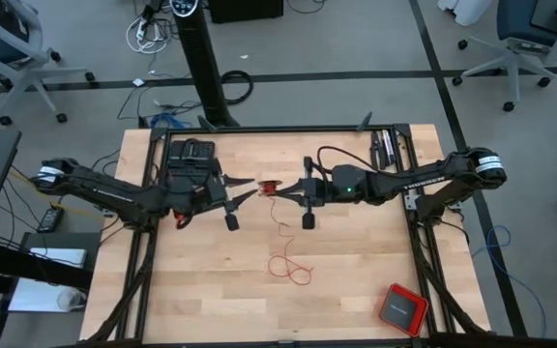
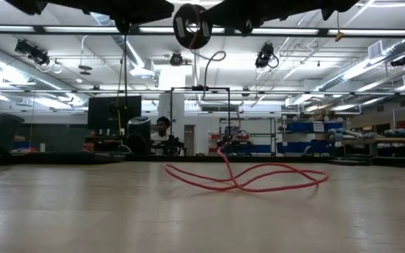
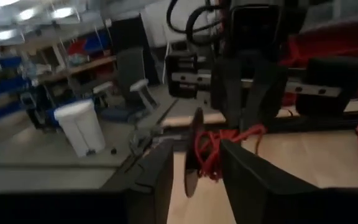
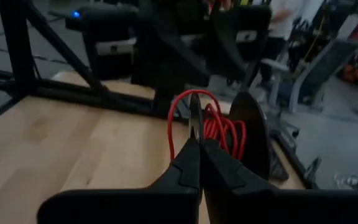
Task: Coil cords
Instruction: Uncoil the red wire from the spool
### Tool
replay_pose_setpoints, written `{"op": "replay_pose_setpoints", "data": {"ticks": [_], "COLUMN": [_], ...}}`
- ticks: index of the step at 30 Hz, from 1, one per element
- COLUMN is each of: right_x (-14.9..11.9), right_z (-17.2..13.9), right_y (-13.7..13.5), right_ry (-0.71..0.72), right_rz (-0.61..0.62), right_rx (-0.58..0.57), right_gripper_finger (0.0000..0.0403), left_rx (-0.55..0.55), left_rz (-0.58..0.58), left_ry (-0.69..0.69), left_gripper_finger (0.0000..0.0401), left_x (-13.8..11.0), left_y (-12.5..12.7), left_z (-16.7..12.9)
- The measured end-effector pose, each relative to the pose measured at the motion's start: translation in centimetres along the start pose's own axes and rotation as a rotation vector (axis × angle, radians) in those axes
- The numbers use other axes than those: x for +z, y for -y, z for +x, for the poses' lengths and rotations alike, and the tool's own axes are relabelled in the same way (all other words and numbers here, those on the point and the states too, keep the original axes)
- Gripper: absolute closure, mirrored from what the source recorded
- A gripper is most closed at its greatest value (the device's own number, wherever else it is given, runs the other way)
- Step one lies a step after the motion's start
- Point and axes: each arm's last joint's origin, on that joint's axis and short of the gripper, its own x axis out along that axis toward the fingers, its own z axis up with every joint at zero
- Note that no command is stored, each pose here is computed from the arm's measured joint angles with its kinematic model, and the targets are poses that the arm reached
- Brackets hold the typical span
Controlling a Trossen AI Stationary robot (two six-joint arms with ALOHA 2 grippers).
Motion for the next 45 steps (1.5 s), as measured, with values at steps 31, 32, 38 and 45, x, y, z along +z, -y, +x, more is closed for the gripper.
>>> {"op": "replay_pose_setpoints", "data": {"ticks": [31,32,38,45], "right_x": [-0.7,-0.7,-0.6,-0.1], "right_z": [-0.1,-0.1,-0.1,-1.6], "right_y": [-0.5,-0.5,-0.5,0.0], "right_ry": [-0.061,-0.061,-0.048,-0.122], "right_rz": [0.025,0.025,0.026,0.105], "right_rx": [0.107,0.112,0.112,0.029], "right_gripper_finger": [0.0396,0.0392,0.0365,0.0357], "left_rx": [-0.077,-0.081,-0.081,0.072], "left_rz": [-0.052,-0.049,-0.044,-0.018], "left_ry": [-0.160,-0.163,-0.172,-0.203], "left_gripper_finger": [0.0363,0.0381,0.0398,0.0400], "left_x": [-0.9,-1.0,-1.1,-1.1], "left_y": [0.7,0.8,0.8,0.1], "left_z": [3.7,3.7,3.7,3.4]}}
